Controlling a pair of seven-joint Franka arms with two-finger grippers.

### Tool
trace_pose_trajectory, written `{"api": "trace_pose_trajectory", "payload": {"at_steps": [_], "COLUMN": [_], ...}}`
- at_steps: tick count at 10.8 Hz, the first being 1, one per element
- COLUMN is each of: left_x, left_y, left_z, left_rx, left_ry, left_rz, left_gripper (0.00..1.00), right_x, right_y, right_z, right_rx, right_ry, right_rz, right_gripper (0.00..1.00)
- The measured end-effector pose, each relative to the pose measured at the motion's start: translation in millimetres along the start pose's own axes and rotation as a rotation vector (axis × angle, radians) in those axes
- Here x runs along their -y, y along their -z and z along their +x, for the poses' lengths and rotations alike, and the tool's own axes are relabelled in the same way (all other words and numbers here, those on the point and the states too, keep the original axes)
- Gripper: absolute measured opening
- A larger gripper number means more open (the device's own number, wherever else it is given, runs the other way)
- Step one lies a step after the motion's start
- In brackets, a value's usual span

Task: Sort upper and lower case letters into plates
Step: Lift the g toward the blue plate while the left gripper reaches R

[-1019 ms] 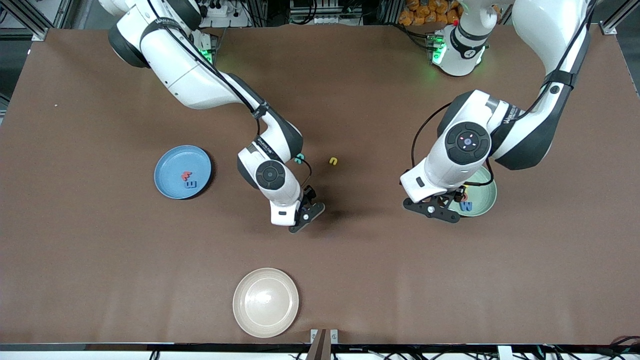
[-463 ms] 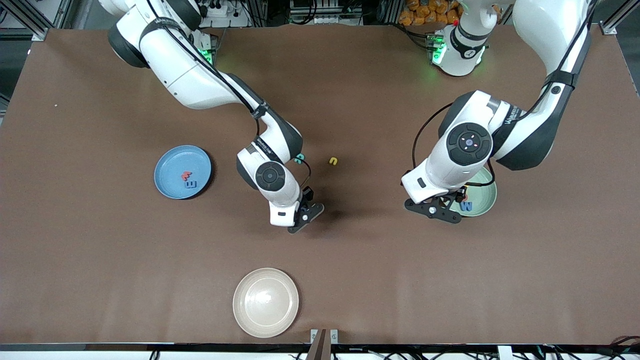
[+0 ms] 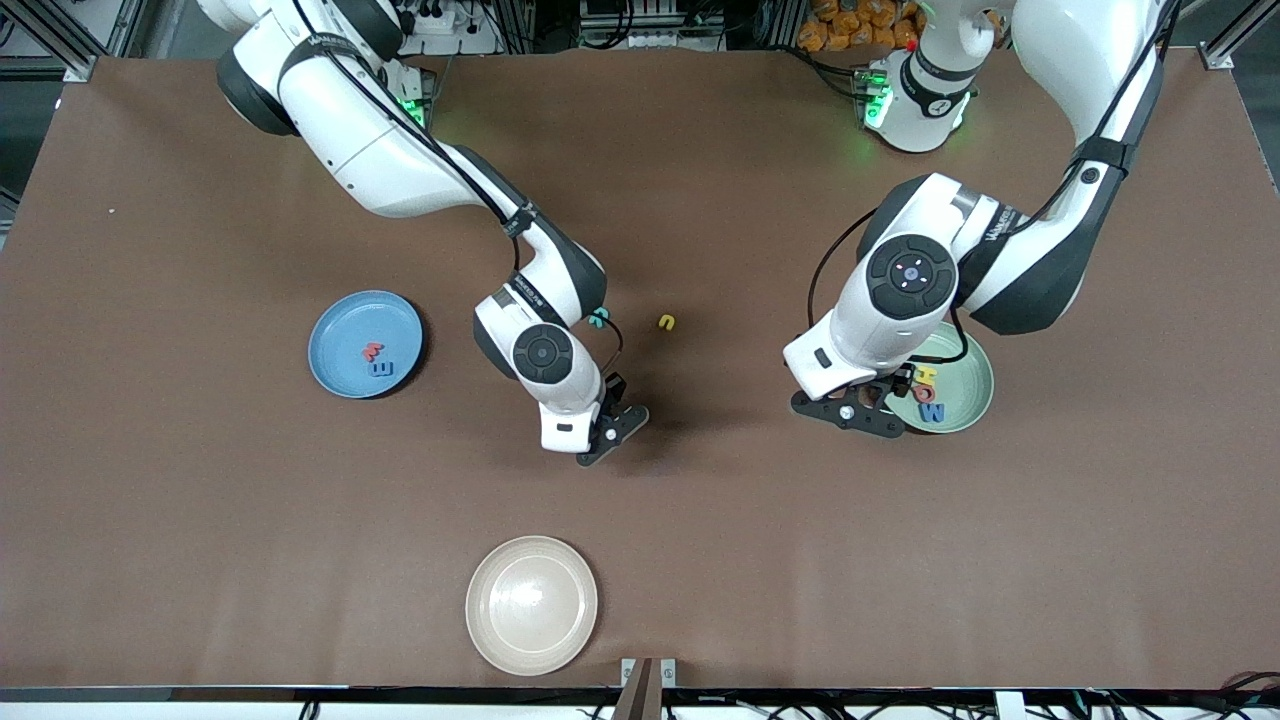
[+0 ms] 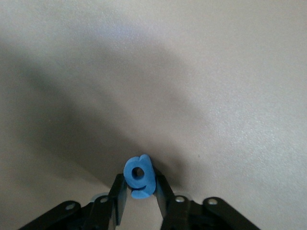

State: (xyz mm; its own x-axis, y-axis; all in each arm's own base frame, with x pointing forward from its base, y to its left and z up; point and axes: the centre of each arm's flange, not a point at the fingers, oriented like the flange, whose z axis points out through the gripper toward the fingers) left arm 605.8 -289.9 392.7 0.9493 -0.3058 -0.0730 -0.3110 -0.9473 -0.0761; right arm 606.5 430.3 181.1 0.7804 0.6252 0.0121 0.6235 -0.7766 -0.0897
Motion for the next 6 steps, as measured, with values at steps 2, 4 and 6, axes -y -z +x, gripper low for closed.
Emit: {"api": "trace_pose_trajectory", "payload": {"at_steps": [2, 4, 6], "left_x": [0, -3, -12], "left_y": [0, 1, 2], "left_z": [0, 0, -2], "left_rx": [0.0, 0.001, 0.009], "left_ry": [0.001, 0.009, 0.077], "left_rz": [0.0, -0.008, -0.031], "left_gripper": [1.0, 1.0, 1.0], "right_x": [-1, -3, -11], "right_y": [0, 1, 10], "right_z": [-1, -2, -2], "right_rx": [0.015, 0.028, 0.082], "right_ry": [-0.001, -0.003, -0.015], "right_rz": [-0.001, -0.002, -0.006], "right_gripper": [0.26, 0.26, 0.26]}}
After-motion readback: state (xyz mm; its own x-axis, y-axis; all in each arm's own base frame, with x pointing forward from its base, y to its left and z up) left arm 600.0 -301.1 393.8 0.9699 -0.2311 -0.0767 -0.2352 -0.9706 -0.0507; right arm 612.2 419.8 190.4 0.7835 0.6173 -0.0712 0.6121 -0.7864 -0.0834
